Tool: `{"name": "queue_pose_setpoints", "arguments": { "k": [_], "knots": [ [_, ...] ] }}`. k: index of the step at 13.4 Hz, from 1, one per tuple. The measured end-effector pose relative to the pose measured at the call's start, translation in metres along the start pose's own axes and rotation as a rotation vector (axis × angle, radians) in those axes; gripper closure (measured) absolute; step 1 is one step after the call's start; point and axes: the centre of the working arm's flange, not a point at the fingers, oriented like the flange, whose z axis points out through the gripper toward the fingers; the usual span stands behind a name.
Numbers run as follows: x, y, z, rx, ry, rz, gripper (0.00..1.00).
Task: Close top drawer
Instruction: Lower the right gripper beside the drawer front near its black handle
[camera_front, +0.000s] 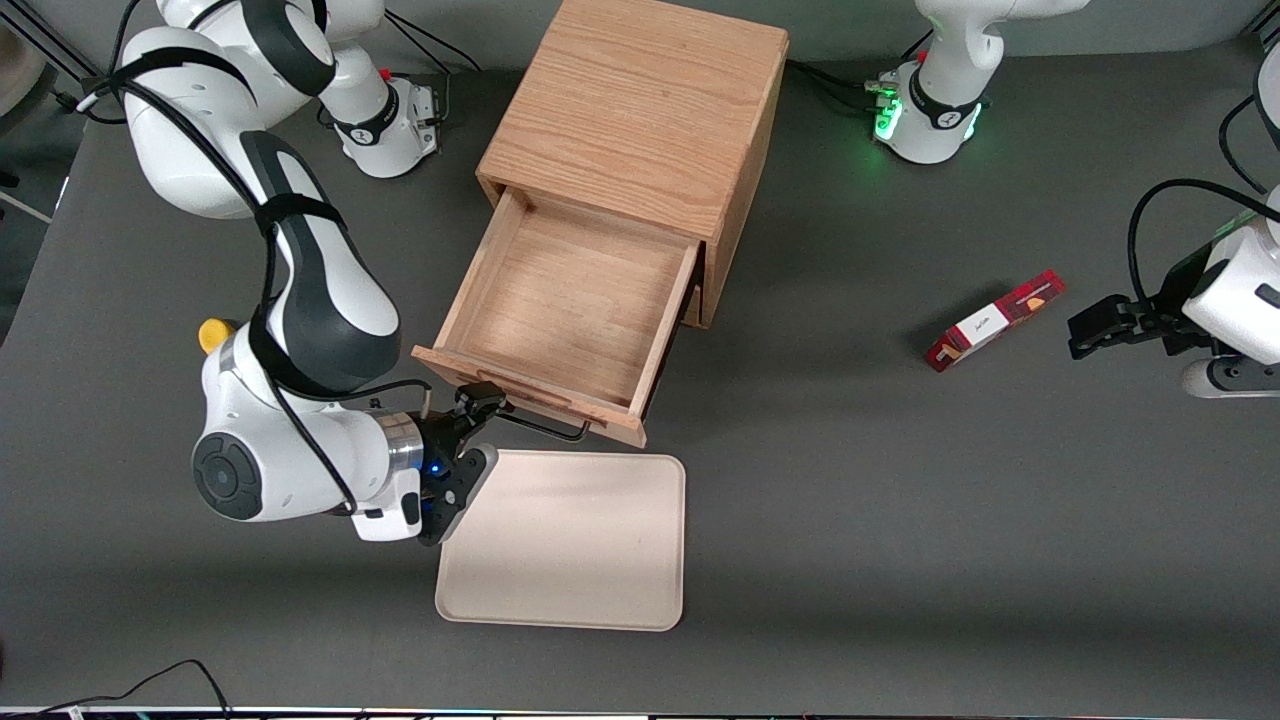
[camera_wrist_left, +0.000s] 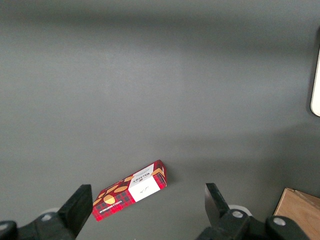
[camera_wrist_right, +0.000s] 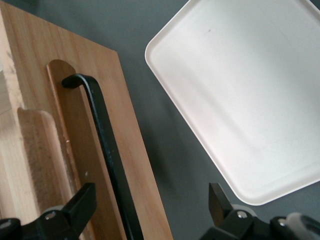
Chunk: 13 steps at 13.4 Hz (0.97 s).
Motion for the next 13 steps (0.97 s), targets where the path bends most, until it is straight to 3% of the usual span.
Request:
{"name": "queue_pose_setpoints", "arguments": {
  "k": [8, 13],
  "knots": [
    [0.001, 0.007, 0.023, -0.008, -0.021, 0.009, 0.0],
    [0.0, 0.007, 0.039, -0.023, -0.063, 0.004, 0.0]
  ]
}}
